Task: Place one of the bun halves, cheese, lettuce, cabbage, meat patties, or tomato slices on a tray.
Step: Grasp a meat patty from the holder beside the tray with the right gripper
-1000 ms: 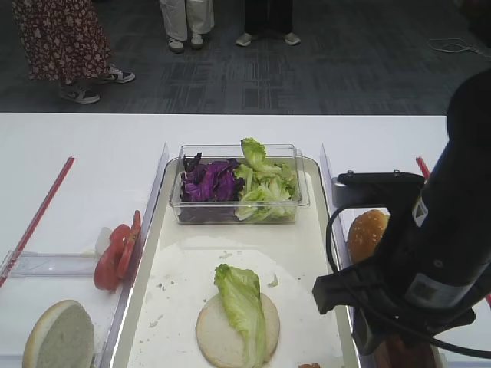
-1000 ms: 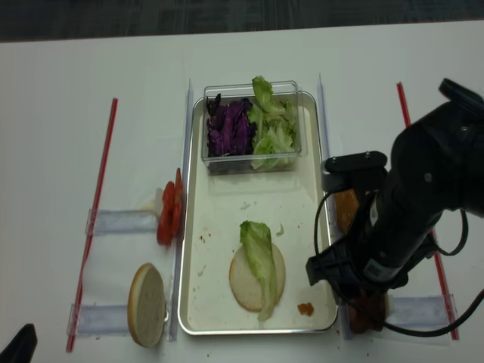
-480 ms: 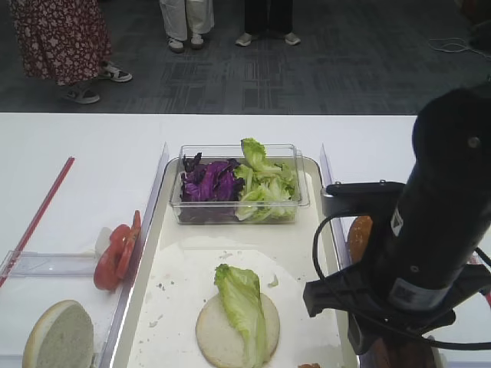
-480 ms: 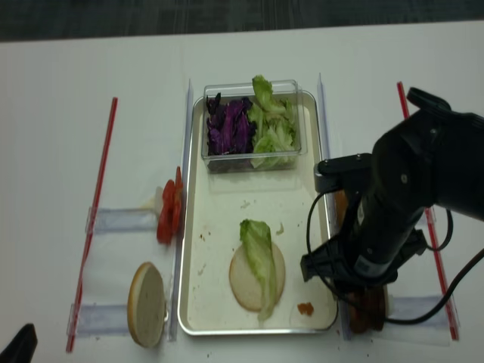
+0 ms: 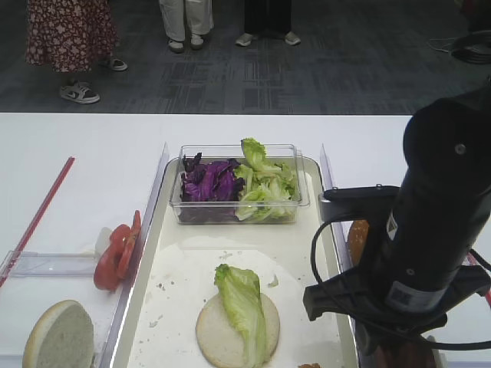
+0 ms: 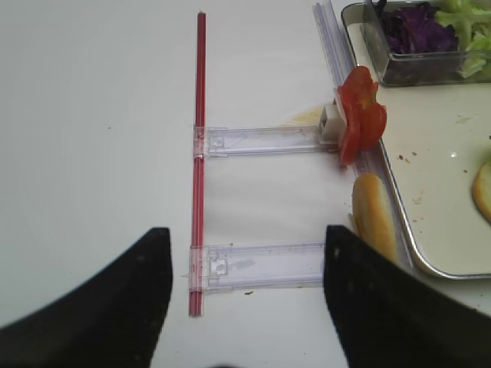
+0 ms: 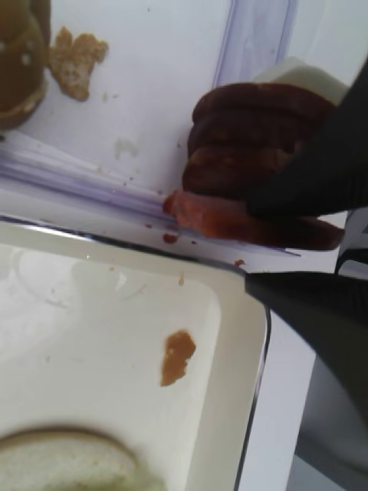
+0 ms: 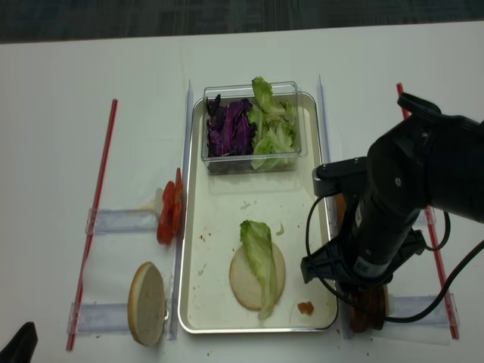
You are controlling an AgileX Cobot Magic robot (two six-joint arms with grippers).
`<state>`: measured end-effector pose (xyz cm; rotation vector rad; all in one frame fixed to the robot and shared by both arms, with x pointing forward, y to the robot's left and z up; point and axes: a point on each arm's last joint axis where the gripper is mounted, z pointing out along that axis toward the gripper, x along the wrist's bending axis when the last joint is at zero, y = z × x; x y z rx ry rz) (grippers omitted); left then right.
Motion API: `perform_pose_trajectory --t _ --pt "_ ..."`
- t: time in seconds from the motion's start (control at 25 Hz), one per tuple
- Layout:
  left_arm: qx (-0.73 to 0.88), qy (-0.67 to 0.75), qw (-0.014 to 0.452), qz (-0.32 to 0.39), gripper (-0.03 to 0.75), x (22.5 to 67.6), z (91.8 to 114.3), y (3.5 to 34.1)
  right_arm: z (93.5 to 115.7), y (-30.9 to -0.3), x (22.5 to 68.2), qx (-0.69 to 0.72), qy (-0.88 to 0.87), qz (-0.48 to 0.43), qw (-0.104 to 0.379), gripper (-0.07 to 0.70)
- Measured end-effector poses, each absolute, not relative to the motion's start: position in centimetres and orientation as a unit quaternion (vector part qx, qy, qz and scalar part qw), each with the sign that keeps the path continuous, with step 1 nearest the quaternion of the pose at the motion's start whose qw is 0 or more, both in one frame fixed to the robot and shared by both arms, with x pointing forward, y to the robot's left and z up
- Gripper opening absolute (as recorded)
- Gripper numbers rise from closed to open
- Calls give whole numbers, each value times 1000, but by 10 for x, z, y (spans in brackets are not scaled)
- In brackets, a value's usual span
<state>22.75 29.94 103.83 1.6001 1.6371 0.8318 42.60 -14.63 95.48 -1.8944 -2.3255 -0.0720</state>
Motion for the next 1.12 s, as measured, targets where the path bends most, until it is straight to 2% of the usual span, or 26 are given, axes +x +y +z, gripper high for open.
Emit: perform_pose_trajectory --t 0.6,1.12 --pt "616 631 346 320 412 228 1038 299 954 -149 426 -639 -767 -15 61 83" --pt "616 631 346 320 412 228 1038 299 954 -149 426 -639 -766 -10 61 81"
